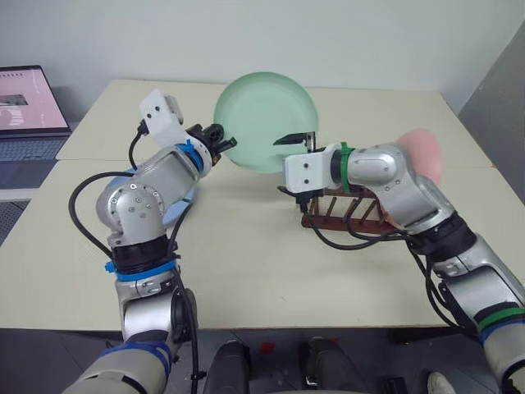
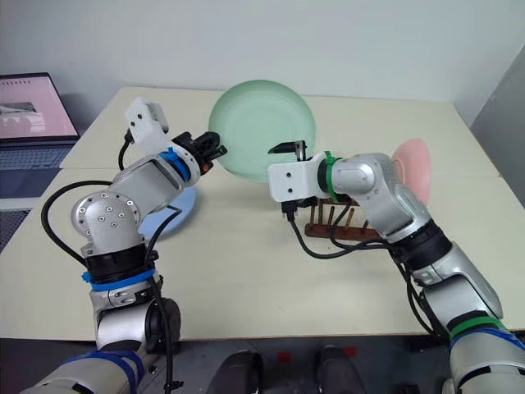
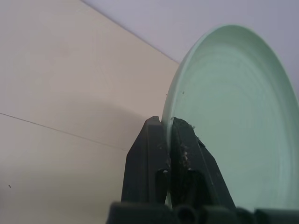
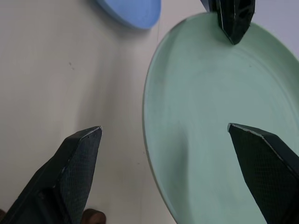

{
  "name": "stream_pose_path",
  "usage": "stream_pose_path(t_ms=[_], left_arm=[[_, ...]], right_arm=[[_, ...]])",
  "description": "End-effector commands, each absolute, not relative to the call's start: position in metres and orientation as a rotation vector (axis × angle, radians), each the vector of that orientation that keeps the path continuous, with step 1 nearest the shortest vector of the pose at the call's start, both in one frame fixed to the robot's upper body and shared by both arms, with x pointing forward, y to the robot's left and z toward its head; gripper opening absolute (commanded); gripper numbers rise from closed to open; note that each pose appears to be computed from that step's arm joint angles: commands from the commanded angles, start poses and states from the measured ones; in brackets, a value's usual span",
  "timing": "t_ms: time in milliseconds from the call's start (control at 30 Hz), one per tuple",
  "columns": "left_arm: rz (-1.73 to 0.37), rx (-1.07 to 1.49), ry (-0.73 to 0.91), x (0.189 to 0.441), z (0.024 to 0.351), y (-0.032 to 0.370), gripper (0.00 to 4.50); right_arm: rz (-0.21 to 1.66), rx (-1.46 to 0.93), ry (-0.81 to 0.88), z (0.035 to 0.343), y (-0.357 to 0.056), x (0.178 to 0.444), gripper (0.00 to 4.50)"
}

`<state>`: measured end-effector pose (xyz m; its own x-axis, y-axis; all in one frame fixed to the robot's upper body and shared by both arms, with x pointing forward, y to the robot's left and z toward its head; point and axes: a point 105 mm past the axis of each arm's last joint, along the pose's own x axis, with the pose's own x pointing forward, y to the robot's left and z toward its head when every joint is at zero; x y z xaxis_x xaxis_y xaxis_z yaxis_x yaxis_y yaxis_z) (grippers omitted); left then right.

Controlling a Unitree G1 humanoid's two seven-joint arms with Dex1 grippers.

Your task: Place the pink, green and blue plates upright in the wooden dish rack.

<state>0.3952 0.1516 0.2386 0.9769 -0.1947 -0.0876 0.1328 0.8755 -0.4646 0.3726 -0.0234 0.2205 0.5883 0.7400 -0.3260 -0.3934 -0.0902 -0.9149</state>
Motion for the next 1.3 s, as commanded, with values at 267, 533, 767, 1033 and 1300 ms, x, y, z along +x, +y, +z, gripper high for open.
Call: stream_pose_path(t_ms=[267, 533, 767, 1033, 1300], left_arm=[[-0.206, -0.464, 0.099, 0.394, 0.256, 0.145, 0.00], [-0.318, -0.429, 0.120, 0.384, 0.252, 0.142, 0.25], [-0.550, -0.331, -0.055, 0.344, 0.287, 0.189, 2.20], [-0.814, 0.132, -0.140, 0.318, 0.273, 0.166, 3.09], [-1.185, 0.423, -0.214, 0.292, 0.239, 0.100, 3.09]], right_arm=[[0.877, -1.470, -0.458, 0.229, -0.012, 0.382, 1.40], [0.866, -1.470, -0.478, 0.233, -0.016, 0.382, 0.00], [0.783, -1.425, -0.549, 0.258, -0.032, 0.376, 0.00], [0.765, -0.953, -0.540, 0.299, -0.069, 0.342, 0.00], [0.870, -0.258, -0.339, 0.315, -0.112, 0.283, 0.00]])
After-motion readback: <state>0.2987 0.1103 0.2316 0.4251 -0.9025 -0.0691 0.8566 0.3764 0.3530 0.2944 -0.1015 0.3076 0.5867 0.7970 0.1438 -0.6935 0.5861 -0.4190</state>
